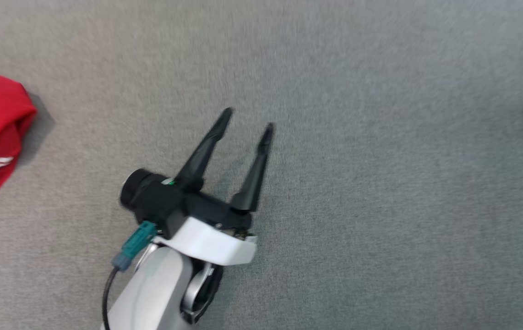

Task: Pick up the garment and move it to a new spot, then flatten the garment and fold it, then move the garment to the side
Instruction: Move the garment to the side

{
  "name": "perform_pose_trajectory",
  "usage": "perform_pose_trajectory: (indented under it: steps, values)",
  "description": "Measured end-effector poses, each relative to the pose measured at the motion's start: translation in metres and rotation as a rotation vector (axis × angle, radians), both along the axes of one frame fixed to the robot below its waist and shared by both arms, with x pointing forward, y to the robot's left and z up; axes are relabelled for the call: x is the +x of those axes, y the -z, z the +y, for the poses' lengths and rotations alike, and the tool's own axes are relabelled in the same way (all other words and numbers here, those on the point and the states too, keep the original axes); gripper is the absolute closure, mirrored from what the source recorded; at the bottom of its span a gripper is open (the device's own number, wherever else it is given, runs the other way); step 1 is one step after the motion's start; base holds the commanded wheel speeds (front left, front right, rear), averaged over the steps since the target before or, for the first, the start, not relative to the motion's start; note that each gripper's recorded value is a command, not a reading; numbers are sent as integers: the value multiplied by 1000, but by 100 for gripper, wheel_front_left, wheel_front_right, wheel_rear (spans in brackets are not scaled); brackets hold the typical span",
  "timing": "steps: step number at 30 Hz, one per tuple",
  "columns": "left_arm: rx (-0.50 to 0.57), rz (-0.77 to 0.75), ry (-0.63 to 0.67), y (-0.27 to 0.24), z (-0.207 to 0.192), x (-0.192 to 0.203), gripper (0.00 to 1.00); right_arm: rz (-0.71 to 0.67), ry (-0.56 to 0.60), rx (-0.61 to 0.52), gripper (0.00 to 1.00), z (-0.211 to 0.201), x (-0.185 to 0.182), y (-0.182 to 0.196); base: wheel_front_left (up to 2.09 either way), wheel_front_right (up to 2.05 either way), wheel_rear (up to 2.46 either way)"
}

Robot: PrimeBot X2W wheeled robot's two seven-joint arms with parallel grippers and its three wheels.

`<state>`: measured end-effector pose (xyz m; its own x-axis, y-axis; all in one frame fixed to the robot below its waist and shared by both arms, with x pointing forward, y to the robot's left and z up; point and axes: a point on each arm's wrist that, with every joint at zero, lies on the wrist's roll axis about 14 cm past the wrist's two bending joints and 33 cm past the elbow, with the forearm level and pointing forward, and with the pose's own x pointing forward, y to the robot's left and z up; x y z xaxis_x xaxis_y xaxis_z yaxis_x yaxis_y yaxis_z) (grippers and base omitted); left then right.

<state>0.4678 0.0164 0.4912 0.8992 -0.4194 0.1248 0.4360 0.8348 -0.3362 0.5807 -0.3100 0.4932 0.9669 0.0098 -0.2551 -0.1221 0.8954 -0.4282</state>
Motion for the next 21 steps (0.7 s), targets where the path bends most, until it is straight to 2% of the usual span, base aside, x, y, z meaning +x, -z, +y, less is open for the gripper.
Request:
perform_pose_trajectory:
  steps: [6, 12, 15, 21]
  values:
    - [61, -50, -186, -26, 55, -14, 0, -186, -155, 82, 0, 62, -26, -51, 0, 0, 0]
    - [116, -73, -368, -39, 121, -41, 0, -313, -211, 281, 0, 111, -66, -66, 0, 0, 0]
    - [123, -66, -410, -39, 137, -55, 0, -346, -202, 357, 0, 123, -83, -67, 0, 0, 0]
    - [134, -38, -484, -34, 160, -82, 0, -370, -217, 398, 0, 152, -121, -60, 0, 0, 0]
